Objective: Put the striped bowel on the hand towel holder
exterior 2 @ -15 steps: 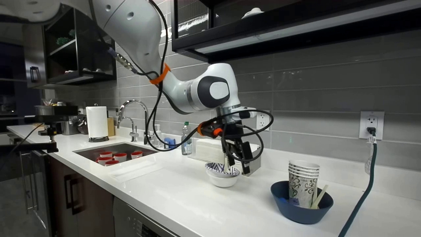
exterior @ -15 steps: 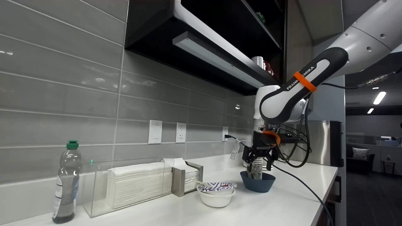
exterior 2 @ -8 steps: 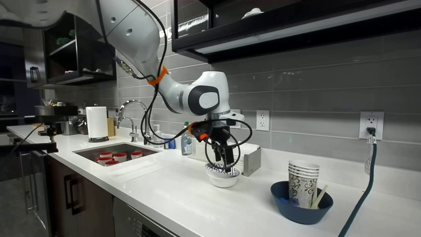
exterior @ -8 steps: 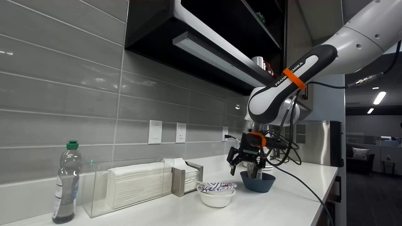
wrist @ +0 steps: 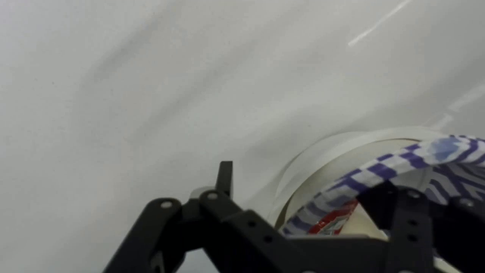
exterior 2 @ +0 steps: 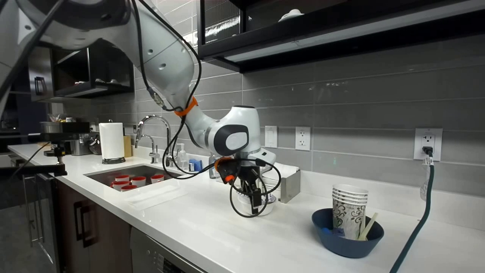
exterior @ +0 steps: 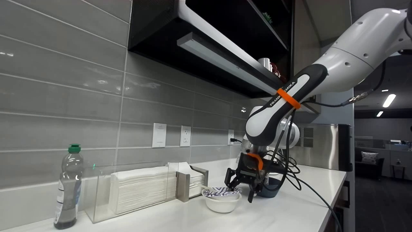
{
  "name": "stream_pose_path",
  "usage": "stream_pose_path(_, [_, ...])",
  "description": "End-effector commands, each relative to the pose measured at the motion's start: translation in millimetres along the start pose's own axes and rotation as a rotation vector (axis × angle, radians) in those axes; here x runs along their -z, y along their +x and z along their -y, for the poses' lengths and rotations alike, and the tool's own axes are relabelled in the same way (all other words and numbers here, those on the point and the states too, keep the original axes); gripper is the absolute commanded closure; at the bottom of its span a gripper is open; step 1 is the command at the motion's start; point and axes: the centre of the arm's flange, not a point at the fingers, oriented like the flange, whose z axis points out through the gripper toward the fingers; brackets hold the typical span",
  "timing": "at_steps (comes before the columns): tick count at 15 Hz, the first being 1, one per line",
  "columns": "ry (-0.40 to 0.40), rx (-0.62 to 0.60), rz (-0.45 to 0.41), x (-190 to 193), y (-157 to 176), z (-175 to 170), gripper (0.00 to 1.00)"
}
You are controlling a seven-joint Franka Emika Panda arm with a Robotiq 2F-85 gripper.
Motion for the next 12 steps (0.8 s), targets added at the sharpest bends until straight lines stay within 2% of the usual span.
stream_pose_path(1, [0.018,-0.036,-0.019,-16.1,5.4,-0.3,0.47])
stream_pose_path(8, [0.033,-0.058,-0.063,-10.1,12.2,-7.6,0.95])
stream_pose_path(10, [0.053,-0.077,-0.067,-0.7,15.6,-6.7,1.0])
stream_pose_path(12, [0.08,-0.115,-0.049,16.9,22.3,-5.9,0.97])
